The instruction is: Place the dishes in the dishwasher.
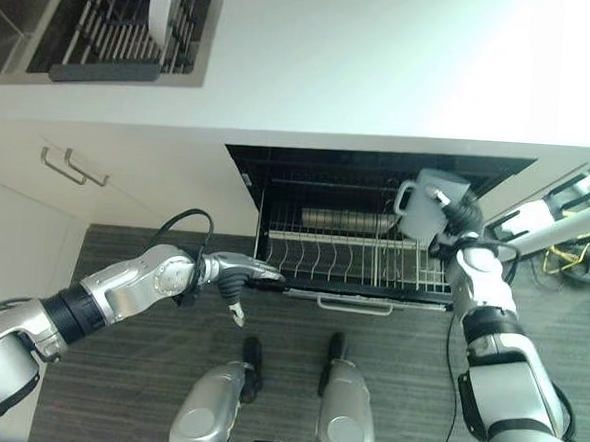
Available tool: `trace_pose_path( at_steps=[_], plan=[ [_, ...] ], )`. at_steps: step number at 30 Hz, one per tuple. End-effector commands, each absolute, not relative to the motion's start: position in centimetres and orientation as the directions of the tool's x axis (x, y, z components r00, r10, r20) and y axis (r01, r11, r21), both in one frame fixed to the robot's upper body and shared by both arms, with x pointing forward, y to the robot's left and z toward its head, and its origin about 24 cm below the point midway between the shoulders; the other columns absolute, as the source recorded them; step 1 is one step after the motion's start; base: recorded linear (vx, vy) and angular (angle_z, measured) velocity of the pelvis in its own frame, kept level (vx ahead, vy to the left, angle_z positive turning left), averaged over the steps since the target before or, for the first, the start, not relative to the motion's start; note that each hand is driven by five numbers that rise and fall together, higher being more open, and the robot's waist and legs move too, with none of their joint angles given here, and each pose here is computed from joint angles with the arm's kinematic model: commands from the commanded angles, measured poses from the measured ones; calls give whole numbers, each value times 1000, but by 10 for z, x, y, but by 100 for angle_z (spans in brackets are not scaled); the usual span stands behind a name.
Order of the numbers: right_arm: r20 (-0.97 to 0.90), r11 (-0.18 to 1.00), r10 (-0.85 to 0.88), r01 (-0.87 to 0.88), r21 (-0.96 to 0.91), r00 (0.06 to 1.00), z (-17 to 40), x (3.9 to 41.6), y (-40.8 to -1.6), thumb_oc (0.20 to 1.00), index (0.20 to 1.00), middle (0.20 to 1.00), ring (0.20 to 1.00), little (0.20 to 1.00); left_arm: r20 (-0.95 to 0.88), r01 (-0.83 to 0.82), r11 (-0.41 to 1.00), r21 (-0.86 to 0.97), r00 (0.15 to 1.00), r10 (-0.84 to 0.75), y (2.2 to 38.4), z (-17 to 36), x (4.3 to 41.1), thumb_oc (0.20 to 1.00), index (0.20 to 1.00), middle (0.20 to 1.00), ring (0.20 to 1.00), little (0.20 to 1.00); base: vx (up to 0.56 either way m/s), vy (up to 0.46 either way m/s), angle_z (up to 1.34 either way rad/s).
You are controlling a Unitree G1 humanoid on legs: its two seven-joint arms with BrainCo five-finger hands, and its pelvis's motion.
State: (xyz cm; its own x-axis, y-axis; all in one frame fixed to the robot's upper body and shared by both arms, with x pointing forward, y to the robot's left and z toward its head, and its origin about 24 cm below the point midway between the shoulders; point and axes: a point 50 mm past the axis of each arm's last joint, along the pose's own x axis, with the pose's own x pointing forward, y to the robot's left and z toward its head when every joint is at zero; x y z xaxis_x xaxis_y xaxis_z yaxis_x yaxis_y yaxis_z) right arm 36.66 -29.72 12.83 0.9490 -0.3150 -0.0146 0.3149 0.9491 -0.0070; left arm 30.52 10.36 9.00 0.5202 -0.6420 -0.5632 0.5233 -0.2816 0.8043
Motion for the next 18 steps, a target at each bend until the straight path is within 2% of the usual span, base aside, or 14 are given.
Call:
trace_pose_path(
  at_steps=[1, 8, 18],
  plan=[
    [77, 945, -318, 322, -53, 945, 153, 374, -294, 200, 200, 200, 200, 200, -549, 479, -303, 824, 545, -633, 109, 97, 305, 1000, 1000, 1000, 1000, 1000, -152, 70, -10],
    [121, 925, -335, 351, -149, 935, 198, 393, -286, 200, 200, 200, 200, 200, -536, 409, -349, 843, 589, -605, 106, 123, 322, 1000, 1000, 1000, 1000, 1000, -119, 17, -1],
    [112, 862, -429, 443, -247, 897, 213, 399, -292, 200, 200, 200, 200, 200, -444, 279, -350, 894, 654, -613, 99, 164, 334, 1000, 1000, 1000, 1000, 1000, -61, -6, -1]
  ],
)
